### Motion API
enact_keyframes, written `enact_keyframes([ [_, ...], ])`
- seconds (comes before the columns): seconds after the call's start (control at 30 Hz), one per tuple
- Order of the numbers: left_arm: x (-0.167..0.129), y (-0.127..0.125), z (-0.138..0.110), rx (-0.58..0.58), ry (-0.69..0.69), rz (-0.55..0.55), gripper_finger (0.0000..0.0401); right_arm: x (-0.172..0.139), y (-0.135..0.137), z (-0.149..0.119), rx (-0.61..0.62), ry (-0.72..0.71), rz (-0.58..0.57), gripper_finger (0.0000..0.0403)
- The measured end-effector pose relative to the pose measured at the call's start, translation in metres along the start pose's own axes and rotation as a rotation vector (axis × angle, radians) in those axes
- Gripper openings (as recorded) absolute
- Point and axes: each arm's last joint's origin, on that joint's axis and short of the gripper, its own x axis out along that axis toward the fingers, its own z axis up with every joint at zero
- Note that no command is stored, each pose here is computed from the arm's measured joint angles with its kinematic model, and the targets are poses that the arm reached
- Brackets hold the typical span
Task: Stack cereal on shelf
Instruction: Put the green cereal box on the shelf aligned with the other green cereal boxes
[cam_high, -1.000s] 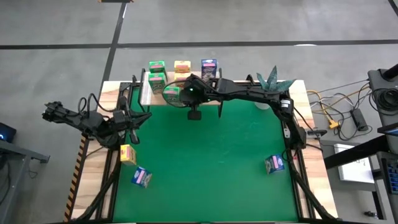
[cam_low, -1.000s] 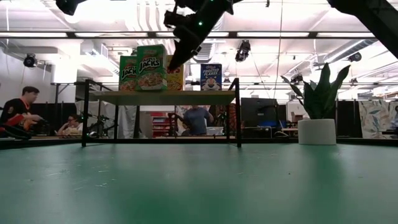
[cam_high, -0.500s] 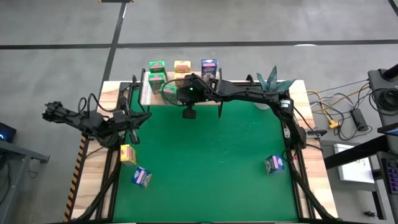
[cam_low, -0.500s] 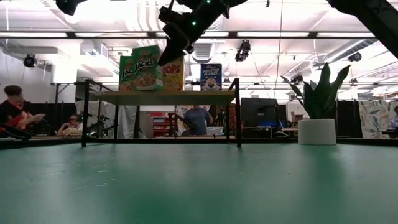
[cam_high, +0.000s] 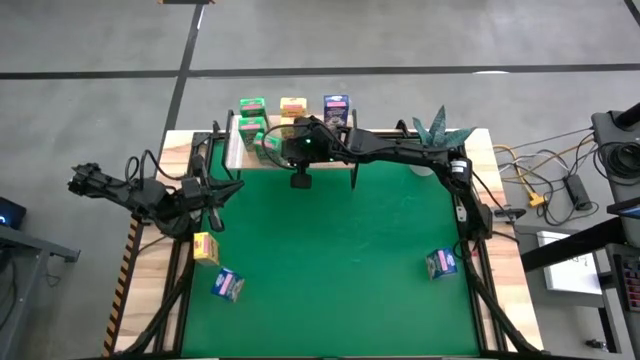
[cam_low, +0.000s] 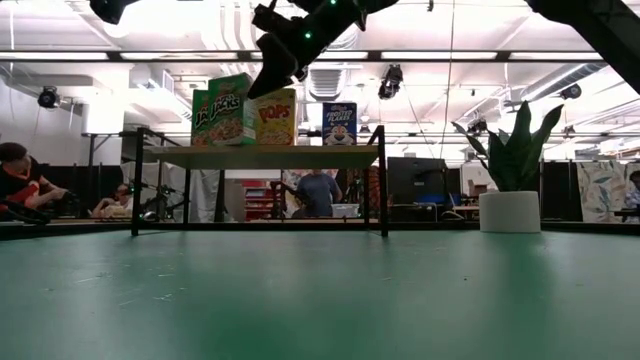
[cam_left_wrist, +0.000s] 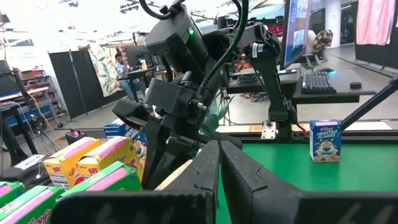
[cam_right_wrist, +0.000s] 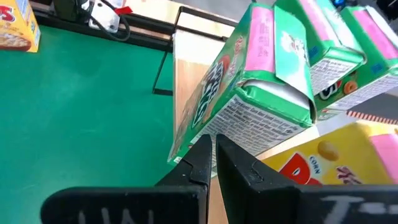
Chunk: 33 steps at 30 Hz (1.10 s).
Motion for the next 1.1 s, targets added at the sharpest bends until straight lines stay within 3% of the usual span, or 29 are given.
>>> enact_keyframes([
  [0.87,0.0,0.0,0.0,0.004,0.0,0.0,0.0,0.004,-0.013,0.011,-0.091,-0.163,-0.096,0.0012],
  [1.1,0.0,0.0,0.0,0.004,0.001,0.0,0.0,0.012,-0.013,0.006,-0.108,-0.137,-0.112,0.0012],
])
